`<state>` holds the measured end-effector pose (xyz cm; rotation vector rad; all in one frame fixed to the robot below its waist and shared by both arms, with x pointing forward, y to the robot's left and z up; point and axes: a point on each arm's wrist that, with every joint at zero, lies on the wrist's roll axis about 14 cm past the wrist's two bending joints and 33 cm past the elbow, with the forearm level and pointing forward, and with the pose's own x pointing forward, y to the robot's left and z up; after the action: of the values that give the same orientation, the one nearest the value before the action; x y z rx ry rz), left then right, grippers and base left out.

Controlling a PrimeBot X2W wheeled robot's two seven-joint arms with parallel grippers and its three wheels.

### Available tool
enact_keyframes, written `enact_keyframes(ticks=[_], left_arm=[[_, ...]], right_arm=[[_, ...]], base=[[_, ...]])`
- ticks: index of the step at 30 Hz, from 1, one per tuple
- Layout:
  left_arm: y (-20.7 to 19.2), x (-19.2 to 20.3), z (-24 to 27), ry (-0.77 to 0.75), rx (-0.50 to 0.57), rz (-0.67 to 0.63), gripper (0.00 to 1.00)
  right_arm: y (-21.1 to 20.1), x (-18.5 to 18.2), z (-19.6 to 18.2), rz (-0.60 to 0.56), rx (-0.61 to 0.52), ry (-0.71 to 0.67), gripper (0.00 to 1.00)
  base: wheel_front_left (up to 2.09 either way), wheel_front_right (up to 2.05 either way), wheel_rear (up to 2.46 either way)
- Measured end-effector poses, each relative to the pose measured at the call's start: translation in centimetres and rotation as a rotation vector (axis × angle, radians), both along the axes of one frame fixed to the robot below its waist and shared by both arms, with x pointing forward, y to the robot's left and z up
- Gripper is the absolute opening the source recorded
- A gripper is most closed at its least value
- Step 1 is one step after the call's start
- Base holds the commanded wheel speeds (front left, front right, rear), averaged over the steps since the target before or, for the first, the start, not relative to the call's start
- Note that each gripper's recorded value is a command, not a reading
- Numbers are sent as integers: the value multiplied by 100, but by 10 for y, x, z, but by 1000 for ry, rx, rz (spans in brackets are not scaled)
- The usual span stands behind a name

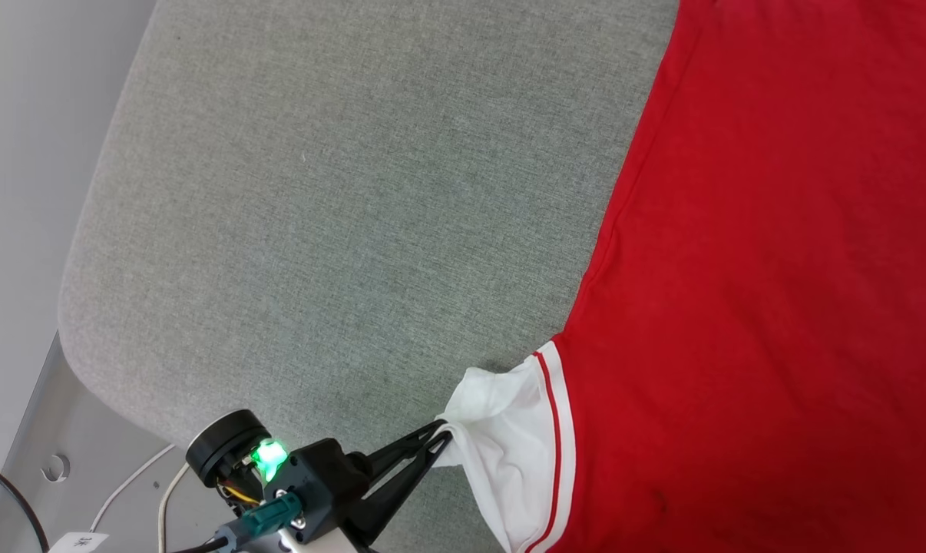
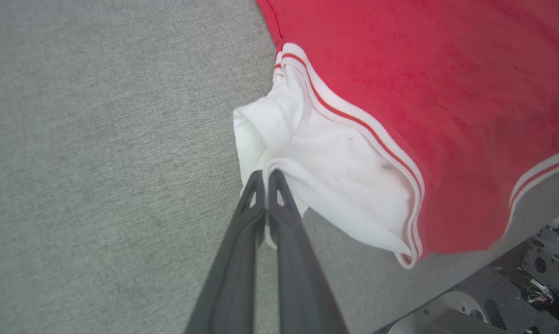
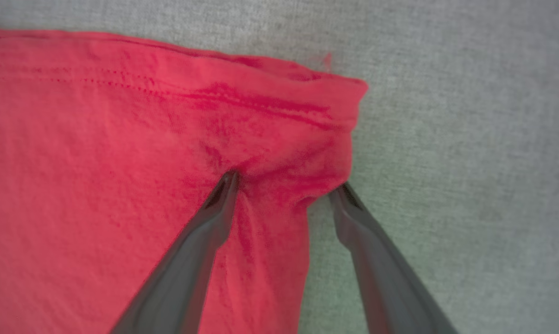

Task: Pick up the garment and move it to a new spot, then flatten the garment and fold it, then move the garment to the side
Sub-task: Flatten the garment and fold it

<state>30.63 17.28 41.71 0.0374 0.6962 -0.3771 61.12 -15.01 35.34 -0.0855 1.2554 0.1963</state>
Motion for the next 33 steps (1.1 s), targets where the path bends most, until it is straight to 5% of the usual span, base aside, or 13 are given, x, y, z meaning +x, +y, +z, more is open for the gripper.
enact_keyframes(ticks=[1,2,15,33], left_arm=[[1,-1,-1,6,1,3,0],[1,-1,-2,8,2,6,0],[5,3,5,-49,7,-3,0],[7,-22,24,-129,-17,-11,0]], right_arm=[[0,0,-2,3,-4,4,61],[0,0,-3,9,-12,5,0],[-19,-38,12,26,-38,41,0],[-67,-188,70,9,6,-44,0]], base=[[0,0,0],[0,0,0],[0,0,0],[0,0,0]])
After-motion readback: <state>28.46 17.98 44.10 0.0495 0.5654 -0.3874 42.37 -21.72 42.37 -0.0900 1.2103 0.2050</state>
